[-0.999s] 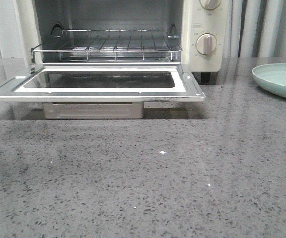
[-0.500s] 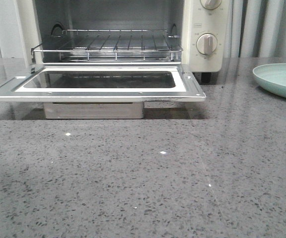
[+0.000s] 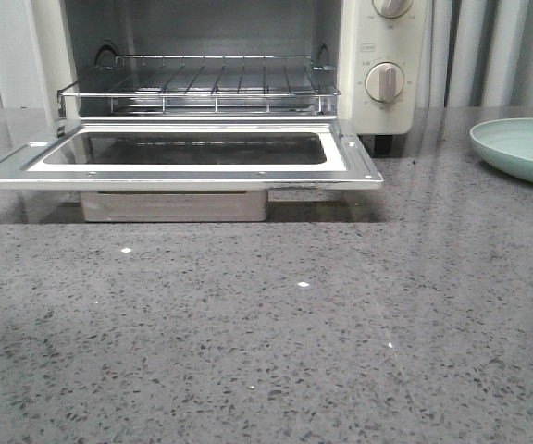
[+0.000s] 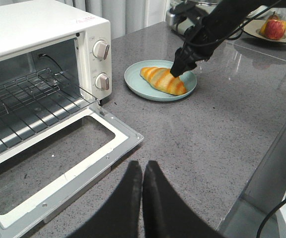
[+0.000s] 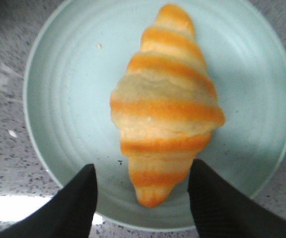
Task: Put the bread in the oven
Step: 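Move the right gripper over the croissant on the blue plate, then grasp the croissant with the right gripper and lift it off the plate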
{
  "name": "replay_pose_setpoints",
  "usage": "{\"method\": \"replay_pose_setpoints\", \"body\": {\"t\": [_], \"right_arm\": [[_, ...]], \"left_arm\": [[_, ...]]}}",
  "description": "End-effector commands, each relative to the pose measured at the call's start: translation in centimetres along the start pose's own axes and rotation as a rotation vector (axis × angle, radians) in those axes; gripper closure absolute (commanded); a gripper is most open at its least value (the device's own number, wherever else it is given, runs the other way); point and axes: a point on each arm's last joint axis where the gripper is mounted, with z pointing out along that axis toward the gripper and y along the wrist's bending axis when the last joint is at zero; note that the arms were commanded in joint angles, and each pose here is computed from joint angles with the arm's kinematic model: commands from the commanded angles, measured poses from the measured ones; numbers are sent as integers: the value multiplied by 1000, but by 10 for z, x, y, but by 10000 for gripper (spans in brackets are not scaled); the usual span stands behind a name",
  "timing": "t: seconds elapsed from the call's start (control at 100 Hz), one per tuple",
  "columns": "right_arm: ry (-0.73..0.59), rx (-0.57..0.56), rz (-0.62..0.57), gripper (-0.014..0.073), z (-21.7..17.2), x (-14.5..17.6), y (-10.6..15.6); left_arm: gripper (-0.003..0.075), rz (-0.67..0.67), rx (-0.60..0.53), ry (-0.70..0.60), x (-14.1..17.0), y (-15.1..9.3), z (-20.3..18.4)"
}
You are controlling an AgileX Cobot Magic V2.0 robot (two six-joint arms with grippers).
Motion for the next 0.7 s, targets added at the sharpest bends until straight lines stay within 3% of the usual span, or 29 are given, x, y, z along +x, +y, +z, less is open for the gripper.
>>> {"method": "replay_pose_setpoints", "body": {"t": [0.0, 0.29, 0.43, 0.55, 0.69], "right_arm": [[-56, 15, -10, 234, -2, -11, -2], [89, 2, 3, 261, 41, -5, -1], [121, -6, 10, 433, 52, -3, 0], [126, -20, 25, 672, 54, -3, 2], [56, -15, 30, 658, 35, -14, 0]], "left_arm": [[742, -35, 8, -83, -12, -2, -3], [742, -47, 19, -88, -12, -3, -3], [742, -47, 19, -88, -12, -3, -3], [742, -48, 21, -89, -12, -3, -3], [742, -59, 32, -92, -13, -4, -3]]}}
